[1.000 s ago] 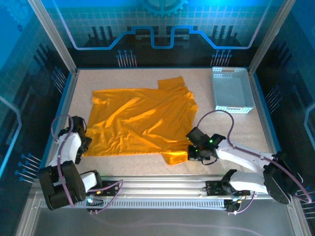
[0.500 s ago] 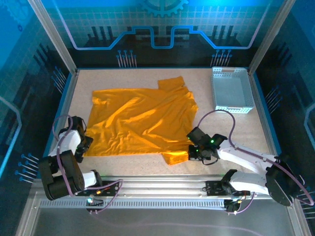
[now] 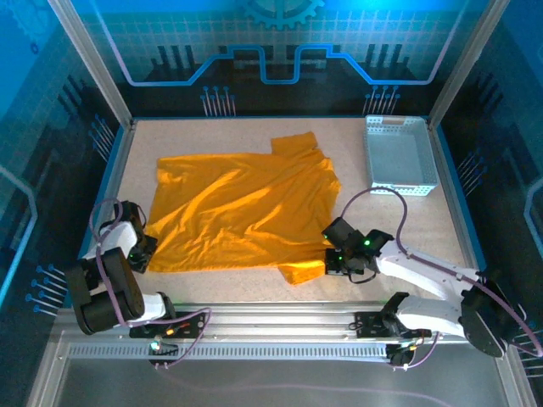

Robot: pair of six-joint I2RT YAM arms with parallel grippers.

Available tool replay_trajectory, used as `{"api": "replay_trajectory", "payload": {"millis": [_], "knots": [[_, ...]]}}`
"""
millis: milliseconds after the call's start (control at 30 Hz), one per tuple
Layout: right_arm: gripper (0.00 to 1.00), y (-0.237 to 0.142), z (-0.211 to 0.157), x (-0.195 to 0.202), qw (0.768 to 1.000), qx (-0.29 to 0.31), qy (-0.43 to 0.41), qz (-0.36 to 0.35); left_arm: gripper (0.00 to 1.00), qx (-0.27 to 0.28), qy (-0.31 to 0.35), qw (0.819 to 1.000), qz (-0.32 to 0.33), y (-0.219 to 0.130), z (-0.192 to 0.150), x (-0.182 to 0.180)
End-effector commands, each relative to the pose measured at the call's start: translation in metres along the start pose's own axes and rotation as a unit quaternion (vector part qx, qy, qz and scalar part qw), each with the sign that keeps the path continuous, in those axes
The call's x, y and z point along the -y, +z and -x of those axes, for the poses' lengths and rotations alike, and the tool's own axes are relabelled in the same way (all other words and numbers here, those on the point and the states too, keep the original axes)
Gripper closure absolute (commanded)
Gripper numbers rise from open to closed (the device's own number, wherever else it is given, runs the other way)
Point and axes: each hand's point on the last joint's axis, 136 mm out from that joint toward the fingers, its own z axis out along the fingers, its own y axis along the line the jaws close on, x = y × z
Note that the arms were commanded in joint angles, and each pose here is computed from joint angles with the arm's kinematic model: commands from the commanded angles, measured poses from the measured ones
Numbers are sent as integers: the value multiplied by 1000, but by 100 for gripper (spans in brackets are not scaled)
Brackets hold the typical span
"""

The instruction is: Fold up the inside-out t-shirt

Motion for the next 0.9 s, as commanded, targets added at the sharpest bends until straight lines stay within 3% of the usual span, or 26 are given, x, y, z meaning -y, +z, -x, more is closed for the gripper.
{"api": "replay_trajectory", "payload": {"millis": [0,133,433,500,600,700,867], "knots": [[94,-11,8,7,1000,17,6,-12,74,-9,-2,1000,-12,3,-3,2],[97,-23,17,9,999,39,12,-8,80,6,-3,999,-32,-9,-1,2],[100,-45,24,2,997,66,17,25,67,41,20,995,-85,-40,3,4],[100,-41,21,3,998,61,19,25,79,33,23,995,-93,-38,0,7],[100,-35,17,6,998,56,21,22,83,18,23,996,-89,-33,-6,6],[100,-30,15,6,998,51,23,23,55,17,27,997,-69,-36,-10,-4],[100,-25,15,4,998,46,21,26,47,53,-1,998,-32,-41,-11,-26]]}}
